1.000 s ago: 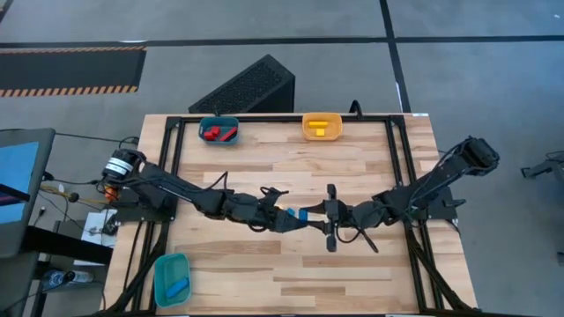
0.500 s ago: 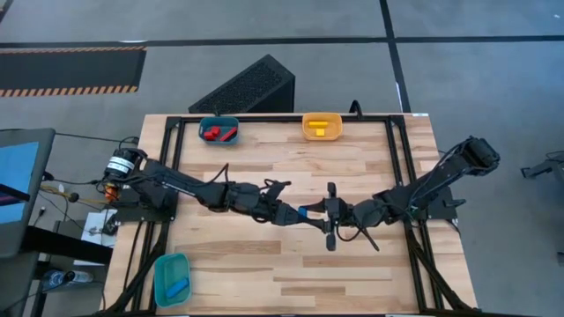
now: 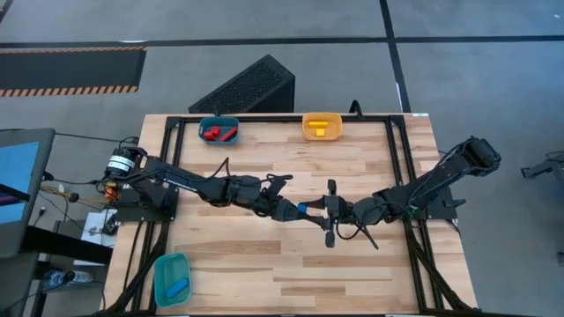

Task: Sort & place blocks by color
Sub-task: Put the right blue block into the green bin

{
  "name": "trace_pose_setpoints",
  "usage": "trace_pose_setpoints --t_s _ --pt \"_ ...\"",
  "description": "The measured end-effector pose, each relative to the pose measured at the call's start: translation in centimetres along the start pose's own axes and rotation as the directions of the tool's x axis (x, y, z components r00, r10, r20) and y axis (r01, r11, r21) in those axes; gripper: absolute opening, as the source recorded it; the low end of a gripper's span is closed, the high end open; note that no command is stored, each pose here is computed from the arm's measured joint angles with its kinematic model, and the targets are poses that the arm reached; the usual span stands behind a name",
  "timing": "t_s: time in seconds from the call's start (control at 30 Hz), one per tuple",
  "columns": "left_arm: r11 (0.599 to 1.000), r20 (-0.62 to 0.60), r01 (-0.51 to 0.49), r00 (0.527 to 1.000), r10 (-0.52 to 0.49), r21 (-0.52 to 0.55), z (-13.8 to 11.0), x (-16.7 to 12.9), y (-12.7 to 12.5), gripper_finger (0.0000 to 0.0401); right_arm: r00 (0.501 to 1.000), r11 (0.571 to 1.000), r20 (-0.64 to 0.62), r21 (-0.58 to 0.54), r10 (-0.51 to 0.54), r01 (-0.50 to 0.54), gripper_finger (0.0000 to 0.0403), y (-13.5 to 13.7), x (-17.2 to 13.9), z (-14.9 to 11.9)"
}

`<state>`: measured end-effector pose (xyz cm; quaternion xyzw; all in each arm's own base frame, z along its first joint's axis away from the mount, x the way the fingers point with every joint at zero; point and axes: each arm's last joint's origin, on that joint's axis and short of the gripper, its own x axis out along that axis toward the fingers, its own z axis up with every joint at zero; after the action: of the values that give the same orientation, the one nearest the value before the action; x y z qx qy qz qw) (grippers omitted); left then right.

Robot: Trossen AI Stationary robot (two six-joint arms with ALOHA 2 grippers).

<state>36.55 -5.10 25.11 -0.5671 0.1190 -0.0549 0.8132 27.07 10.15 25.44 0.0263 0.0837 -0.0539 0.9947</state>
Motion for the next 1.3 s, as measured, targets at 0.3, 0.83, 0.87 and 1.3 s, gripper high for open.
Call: trace_pose_setpoints --t_s 0.3,0.83,0.87,1.3 --pt "0.998 0.004 -0.015 1.000 0.015 0.062 0.17 -0.08 0.12 0.0137 1.000 0.981 0.004 -0.192 0.001 0.000 0.0123 0.08 0.08 0.36" --pt "0.997 -0.010 -0.006 1.000 0.007 0.076 0.21 -0.01 0.17 0.0149 0.999 0.959 -0.030 -0.283 0.013 -0.021 0.0123 0.59 -0.04 0.52" --pt "0.997 -0.009 -0.007 1.000 0.008 0.076 0.24 -0.01 0.19 0.0156 0.999 0.958 -0.028 -0.284 0.015 -0.023 0.0123 0.60 -0.04 0.54" --pt "0.997 0.074 -0.019 0.997 0.013 0.073 0.83 0.00 0.05 0.0183 0.999 0.948 -0.034 -0.315 0.031 -0.040 0.0124 0.72 -0.05 0.47"
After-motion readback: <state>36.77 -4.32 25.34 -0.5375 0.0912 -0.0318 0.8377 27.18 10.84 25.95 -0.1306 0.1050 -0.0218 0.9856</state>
